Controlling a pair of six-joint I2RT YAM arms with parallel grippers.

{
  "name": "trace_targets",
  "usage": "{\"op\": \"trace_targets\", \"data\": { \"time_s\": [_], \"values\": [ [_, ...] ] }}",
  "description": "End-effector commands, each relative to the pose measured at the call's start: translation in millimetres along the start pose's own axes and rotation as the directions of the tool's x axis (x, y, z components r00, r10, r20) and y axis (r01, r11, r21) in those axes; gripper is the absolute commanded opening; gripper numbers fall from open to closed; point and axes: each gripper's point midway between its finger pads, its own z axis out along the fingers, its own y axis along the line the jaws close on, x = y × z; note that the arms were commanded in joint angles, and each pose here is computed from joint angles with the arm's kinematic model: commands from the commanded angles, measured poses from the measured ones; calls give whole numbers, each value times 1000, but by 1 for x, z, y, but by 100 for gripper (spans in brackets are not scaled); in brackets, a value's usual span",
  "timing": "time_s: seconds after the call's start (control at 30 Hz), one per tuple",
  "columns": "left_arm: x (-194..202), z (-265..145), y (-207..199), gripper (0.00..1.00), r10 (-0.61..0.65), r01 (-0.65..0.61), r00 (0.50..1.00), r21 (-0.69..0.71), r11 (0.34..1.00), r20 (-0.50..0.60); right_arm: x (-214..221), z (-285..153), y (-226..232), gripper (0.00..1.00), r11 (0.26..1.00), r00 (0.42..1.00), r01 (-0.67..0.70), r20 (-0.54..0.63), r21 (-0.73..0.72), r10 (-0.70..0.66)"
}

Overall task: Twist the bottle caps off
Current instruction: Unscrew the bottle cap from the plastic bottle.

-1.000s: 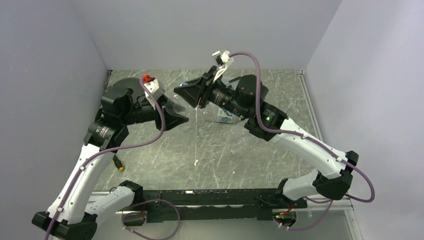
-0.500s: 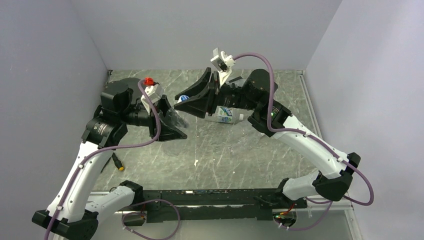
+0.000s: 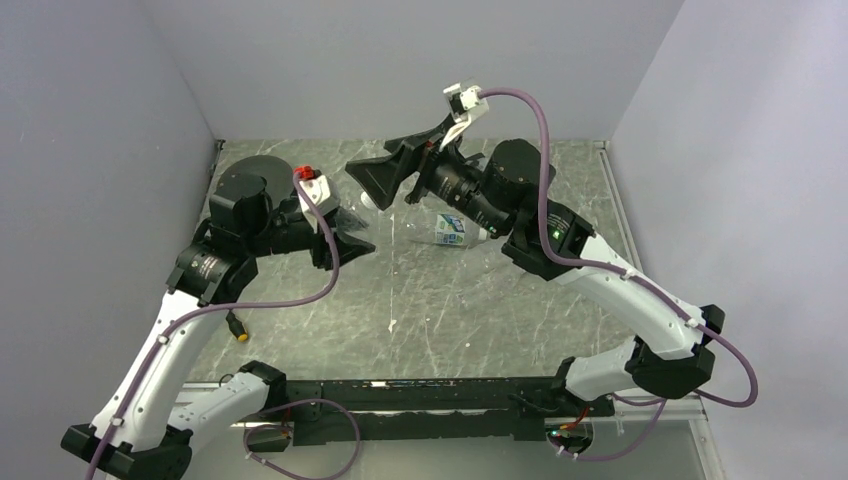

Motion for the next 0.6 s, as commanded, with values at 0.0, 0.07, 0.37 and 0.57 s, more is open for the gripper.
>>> {"op": "trace_targets", "data": {
  "time_s": [0.0, 0.07, 0.37, 0.57],
  "values": [
    [-5, -5, 47, 42, 91, -90, 996, -239, 967, -8, -3, 2, -17, 91, 986, 999, -29, 27, 163, 25],
    [-8, -6, 50, 42, 91, -88, 996, -263, 961, 1, 1, 4, -22, 85, 980, 999, -44, 27, 195, 40],
    [-11, -7, 54, 40, 72, -64, 997, -289, 955, 17, 11, 12, -29, 65, 970, 996, -85, 33, 226, 80],
    [-10, -6, 53, 40, 56, -49, 998, -285, 957, 17, 23, 22, -27, 59, 972, 995, -99, 12, 212, 98]
  ]
}}
